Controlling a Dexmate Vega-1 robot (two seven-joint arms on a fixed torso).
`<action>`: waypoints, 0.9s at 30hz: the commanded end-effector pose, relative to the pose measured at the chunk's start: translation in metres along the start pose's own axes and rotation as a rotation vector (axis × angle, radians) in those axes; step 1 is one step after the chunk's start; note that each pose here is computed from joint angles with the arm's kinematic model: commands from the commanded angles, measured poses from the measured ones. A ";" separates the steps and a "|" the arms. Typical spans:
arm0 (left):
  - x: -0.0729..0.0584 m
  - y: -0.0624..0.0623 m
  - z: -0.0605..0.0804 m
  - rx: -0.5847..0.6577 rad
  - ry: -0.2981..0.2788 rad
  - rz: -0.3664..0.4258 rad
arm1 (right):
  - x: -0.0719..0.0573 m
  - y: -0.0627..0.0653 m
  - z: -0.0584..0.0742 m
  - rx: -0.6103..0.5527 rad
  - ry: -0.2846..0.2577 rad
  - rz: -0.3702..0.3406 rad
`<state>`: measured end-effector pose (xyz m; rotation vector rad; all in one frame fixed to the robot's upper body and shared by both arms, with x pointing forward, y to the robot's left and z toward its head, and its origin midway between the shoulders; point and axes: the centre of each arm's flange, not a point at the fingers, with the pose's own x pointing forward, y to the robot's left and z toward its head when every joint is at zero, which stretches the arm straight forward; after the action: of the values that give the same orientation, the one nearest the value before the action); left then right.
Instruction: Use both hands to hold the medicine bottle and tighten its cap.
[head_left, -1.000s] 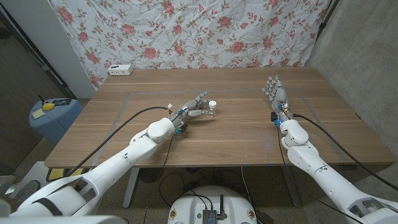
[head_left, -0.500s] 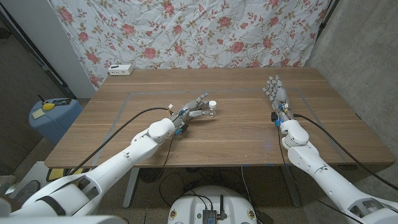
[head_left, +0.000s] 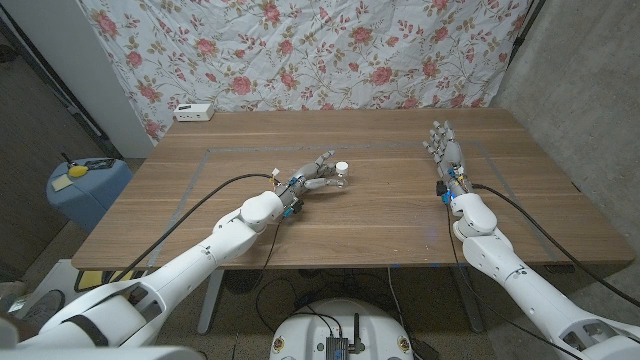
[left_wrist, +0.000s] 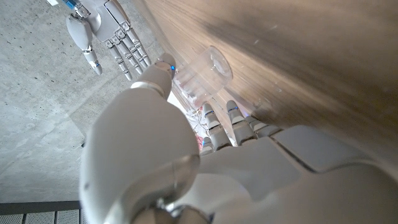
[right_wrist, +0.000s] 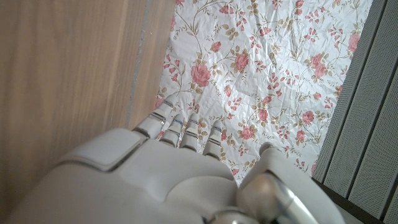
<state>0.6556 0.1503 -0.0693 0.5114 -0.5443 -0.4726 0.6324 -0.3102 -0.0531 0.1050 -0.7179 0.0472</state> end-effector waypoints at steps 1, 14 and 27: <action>0.002 -0.003 0.001 0.009 0.000 0.006 | -0.002 -0.001 -0.002 0.005 -0.004 -0.007; 0.011 -0.007 0.001 0.001 -0.002 -0.015 | -0.003 -0.002 -0.003 0.008 -0.002 -0.004; 0.012 -0.009 0.001 0.005 0.000 -0.011 | -0.005 -0.004 -0.004 0.009 -0.004 -0.009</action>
<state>0.6613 0.1391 -0.0690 0.5161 -0.5404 -0.4836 0.6322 -0.3122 -0.0581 0.1135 -0.7210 0.0448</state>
